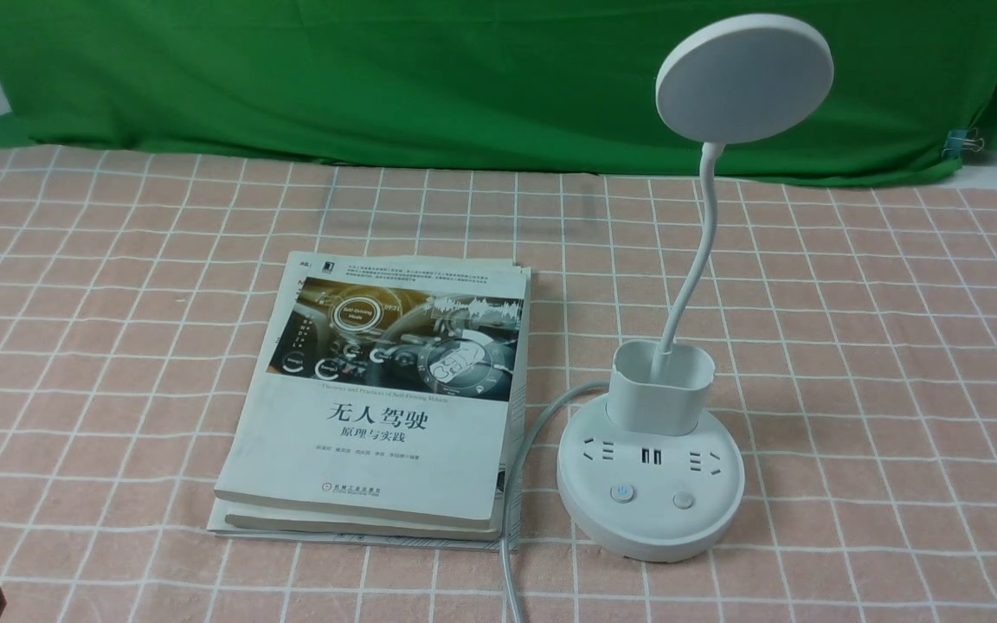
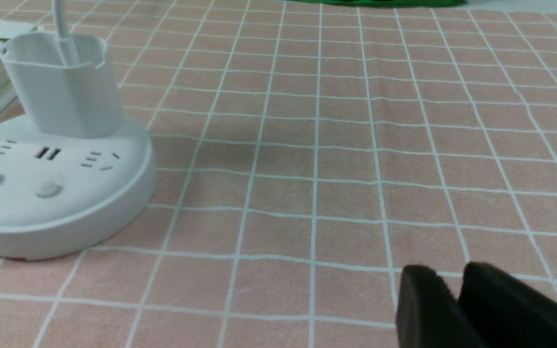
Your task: Turn off the table lamp on the pink coffee tablecloth by hand.
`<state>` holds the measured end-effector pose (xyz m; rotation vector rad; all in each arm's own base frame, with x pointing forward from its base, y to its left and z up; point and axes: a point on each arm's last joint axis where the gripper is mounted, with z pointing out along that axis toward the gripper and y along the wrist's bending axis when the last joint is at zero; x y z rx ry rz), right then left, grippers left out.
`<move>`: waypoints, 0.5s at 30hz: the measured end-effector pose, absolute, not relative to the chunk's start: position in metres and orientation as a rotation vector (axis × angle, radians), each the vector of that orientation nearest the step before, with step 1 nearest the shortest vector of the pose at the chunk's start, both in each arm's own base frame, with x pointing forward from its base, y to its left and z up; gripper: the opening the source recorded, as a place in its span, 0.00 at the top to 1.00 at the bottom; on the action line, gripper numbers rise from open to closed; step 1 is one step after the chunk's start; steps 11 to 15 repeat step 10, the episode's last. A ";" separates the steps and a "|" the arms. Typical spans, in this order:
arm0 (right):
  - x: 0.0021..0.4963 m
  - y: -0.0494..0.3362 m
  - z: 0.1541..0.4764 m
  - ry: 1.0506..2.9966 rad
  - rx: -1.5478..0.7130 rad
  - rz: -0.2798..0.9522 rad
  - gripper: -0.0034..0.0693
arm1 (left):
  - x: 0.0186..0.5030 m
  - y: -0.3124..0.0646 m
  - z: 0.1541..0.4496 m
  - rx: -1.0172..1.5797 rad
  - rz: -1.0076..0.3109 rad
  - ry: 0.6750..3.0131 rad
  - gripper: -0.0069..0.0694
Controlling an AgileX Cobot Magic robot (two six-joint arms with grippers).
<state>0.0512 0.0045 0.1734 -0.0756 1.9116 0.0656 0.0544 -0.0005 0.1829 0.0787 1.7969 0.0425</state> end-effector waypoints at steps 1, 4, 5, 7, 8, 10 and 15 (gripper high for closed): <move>0.051 0.005 0.173 1.912 -0.076 0.066 0.70 | 0.054 0.000 0.183 0.079 0.042 1.797 0.90; 0.051 0.005 0.173 1.912 -0.076 0.066 0.69 | 0.054 0.000 0.183 0.079 0.042 1.797 0.90; 0.051 0.005 0.173 1.912 -0.076 0.066 0.69 | 0.054 0.000 0.183 0.079 0.042 1.797 0.90; 0.051 0.005 0.173 1.912 -0.076 0.066 0.69 | 0.054 0.000 0.183 0.079 0.042 1.797 0.90; 0.051 0.005 0.173 1.912 -0.076 0.066 0.69 | 0.054 0.000 0.183 0.079 0.042 1.797 0.90; 0.051 0.005 0.173 1.912 -0.076 0.066 0.69 | 0.054 0.000 0.183 0.079 0.042 1.797 0.90; 0.051 0.005 0.173 1.912 -0.076 0.066 0.69 | 0.054 0.000 0.183 0.079 0.042 1.797 0.90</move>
